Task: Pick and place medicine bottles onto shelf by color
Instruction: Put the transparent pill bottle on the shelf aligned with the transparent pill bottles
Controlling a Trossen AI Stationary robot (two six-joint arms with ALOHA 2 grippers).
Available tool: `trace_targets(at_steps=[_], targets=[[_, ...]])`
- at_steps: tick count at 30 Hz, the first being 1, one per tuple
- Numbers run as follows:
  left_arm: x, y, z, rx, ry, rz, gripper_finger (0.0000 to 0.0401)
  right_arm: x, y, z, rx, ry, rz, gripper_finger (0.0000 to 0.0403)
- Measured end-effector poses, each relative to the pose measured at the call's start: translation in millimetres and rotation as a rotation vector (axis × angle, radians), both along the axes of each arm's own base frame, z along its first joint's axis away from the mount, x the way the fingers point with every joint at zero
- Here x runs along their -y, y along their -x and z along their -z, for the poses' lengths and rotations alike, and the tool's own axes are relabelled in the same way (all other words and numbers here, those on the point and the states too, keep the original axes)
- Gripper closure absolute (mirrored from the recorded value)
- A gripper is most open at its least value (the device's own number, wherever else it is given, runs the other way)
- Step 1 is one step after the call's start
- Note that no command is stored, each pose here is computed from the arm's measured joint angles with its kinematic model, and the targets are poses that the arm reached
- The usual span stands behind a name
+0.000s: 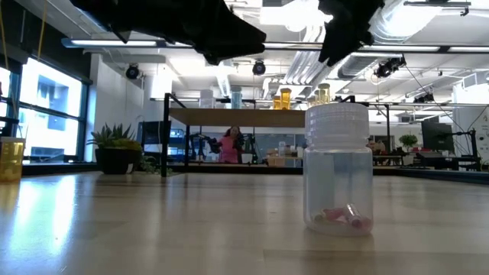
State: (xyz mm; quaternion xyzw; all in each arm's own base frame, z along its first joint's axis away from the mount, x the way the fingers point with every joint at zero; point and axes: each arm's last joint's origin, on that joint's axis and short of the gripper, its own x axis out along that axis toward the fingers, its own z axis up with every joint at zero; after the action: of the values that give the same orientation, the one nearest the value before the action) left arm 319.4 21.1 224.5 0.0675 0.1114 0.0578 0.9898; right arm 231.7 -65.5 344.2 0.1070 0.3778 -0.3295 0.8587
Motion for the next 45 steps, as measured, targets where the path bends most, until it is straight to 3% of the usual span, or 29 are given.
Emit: trace_targets(at_steps=[9,22,33,37,45], targets=[[2,29,-22,-0.109,0.017,-0.072,0.0190,-54,-8,-1,0.046,-0.054,-0.157,0.0222],[29,81,-47,-0.242,0.117,-0.036,0.0190,-111,-21,14,0.016,-0.060,-0.288,0.0222],[54,104,-20,-0.421,0.126,-0.188,0.0190,-141,-55,47,-0.043,-0.062,-0.370,0.0222],[60,108,-5,-0.420,0.161,-0.181,0.0190,-149,-61,59,-0.083,-0.095,-0.406,0.0222],[70,111,16,-0.328,0.216,-0.131,0.0190,-174,-72,69,-0.034,-0.211,-0.508,0.0222]])
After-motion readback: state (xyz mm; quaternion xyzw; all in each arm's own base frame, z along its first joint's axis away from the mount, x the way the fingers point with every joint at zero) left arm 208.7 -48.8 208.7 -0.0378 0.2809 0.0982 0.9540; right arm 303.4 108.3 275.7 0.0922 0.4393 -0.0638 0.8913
